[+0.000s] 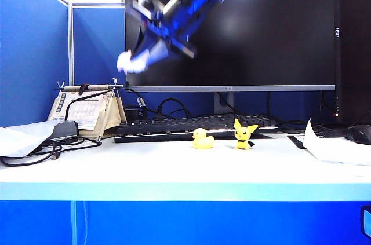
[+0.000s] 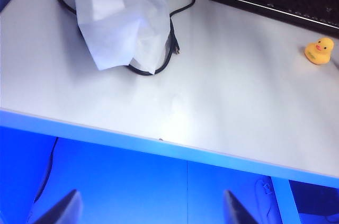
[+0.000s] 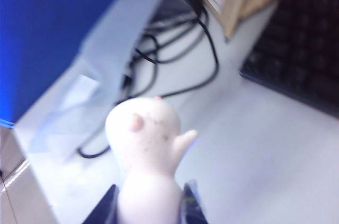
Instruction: Pick up the doll with a different color than the other dolls and place it near you.
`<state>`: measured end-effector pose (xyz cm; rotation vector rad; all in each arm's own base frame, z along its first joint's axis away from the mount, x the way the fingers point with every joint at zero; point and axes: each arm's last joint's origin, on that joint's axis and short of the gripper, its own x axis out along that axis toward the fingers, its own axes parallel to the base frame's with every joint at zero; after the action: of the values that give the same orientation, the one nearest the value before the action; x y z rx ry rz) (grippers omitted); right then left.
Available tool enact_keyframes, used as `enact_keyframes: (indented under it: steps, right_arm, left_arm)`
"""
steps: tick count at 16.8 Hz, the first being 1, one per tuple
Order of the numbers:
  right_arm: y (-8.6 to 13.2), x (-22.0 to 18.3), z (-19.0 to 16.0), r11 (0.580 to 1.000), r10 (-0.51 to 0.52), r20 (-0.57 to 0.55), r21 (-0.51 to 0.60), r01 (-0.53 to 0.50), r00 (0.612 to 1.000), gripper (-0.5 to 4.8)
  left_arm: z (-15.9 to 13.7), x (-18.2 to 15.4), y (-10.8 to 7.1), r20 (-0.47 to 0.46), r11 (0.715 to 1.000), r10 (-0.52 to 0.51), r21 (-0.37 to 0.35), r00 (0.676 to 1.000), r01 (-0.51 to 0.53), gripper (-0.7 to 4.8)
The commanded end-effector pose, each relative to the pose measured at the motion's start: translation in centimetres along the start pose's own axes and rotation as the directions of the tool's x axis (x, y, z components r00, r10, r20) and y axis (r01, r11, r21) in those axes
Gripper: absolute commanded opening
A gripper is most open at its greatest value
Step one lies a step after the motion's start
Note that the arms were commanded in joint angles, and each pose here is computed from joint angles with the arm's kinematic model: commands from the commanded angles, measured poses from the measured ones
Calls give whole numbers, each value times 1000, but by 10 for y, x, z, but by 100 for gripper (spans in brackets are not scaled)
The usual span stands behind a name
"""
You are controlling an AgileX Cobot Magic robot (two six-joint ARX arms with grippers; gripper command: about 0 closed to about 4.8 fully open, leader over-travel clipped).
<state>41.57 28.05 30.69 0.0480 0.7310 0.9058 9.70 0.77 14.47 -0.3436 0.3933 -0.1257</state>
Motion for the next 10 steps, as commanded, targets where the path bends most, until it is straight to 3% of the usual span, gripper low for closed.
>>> enact_keyframes:
  steps: [1,7,10]
  right_arm:
    - [8,-20,11,999,-10,48,-33,12,999,53]
    - [16,-41,13,1000,-21,9,-21,21,1000,53]
    - [17,-45,5,999,-29,-77,13,30,997,53]
  left_arm:
    - [2,0,-1,13,1000,-6,6,1000,6,350]
    - [2,0,-1,13,1000,-6,6,1000,6,350]
    - [2,0,-1,13,1000,-6,6,1000,5,350]
